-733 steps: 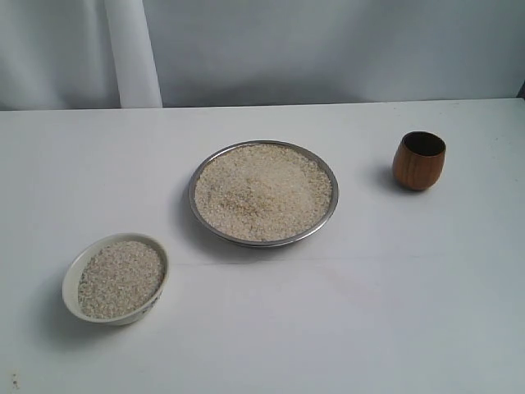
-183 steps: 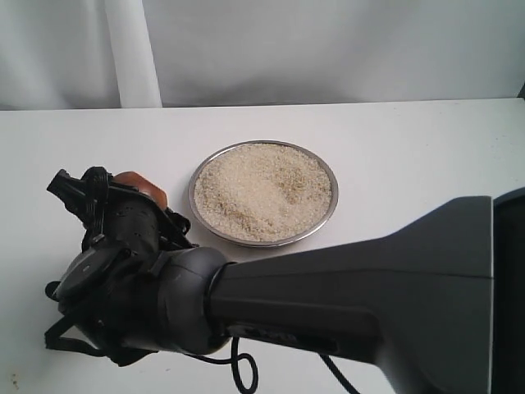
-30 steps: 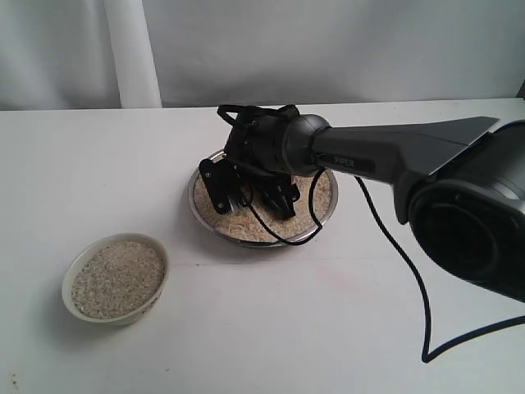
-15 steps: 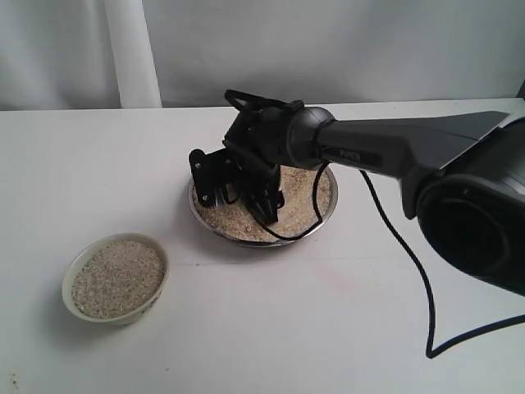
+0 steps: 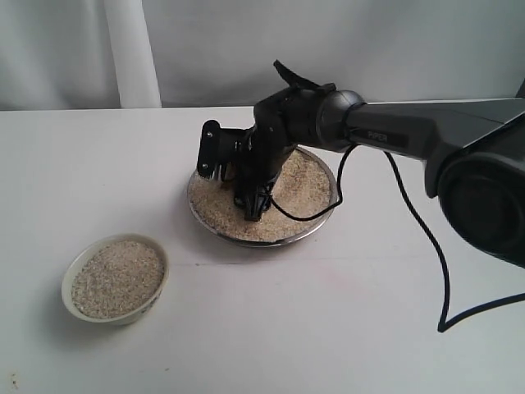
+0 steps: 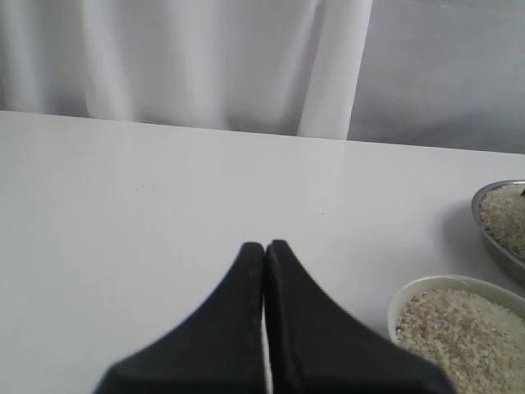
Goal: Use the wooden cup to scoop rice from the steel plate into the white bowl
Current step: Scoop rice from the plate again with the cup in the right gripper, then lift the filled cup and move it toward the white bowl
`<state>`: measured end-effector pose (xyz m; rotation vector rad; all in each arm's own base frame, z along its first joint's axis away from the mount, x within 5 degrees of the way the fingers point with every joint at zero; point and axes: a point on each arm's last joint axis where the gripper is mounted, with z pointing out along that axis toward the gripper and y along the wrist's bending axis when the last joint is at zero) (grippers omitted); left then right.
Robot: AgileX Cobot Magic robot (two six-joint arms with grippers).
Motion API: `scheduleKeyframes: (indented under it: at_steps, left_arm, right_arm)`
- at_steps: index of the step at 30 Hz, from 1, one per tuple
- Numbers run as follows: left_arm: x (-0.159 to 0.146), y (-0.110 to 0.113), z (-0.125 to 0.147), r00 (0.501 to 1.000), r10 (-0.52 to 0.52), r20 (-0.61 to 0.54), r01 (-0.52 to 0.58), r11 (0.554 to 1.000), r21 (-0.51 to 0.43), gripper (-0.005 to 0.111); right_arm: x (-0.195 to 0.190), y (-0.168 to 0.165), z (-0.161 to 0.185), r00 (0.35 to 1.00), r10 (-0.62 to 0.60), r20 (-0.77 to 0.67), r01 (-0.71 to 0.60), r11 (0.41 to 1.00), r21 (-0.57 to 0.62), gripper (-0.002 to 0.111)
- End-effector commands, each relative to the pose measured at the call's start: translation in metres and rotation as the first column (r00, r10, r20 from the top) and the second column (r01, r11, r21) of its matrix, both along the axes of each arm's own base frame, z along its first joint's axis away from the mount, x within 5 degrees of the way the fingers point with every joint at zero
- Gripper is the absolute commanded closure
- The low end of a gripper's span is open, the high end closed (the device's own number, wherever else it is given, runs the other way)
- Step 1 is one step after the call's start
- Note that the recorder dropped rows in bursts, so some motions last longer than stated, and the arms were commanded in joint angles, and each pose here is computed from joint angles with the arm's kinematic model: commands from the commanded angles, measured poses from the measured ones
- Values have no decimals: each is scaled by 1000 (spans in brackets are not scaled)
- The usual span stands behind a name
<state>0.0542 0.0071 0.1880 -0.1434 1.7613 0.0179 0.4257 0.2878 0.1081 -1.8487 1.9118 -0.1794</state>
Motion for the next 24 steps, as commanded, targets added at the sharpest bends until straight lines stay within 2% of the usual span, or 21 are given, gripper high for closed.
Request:
scheduleKeyframes:
  at_steps: [1, 10, 13, 17, 22, 24]
  left_arm:
    - [0, 0, 0, 1000, -6, 5, 6, 1000, -8, 107]
    - [0, 0, 0, 1000, -6, 5, 6, 1000, -8, 107]
    - [0, 0, 0, 1000, -6, 5, 6, 1000, -8, 107]
    - [0, 0, 0, 1000, -6, 5, 6, 1000, -8, 107]
    - [0, 0, 0, 1000, -6, 5, 6, 1000, -8, 107]
    - [0, 0, 0, 1000, -6, 5, 6, 1000, -8, 107]
  right_arm:
    - [-14, -1, -37, 986, -38, -164, 38, 999, -3, 108]
    - [-1, -22, -35, 962, -126, -242, 149, 986, 77, 108]
    - [1, -25, -23, 962, -122, -244, 162, 975, 150, 108]
    - [1, -37, 3, 970, -136, -203, 190, 943, 274, 108]
    - [-11, -43, 66, 986, -134, -96, 164, 875, 455, 108]
    - [-13, -41, 80, 987, -132, -87, 158, 849, 505, 108]
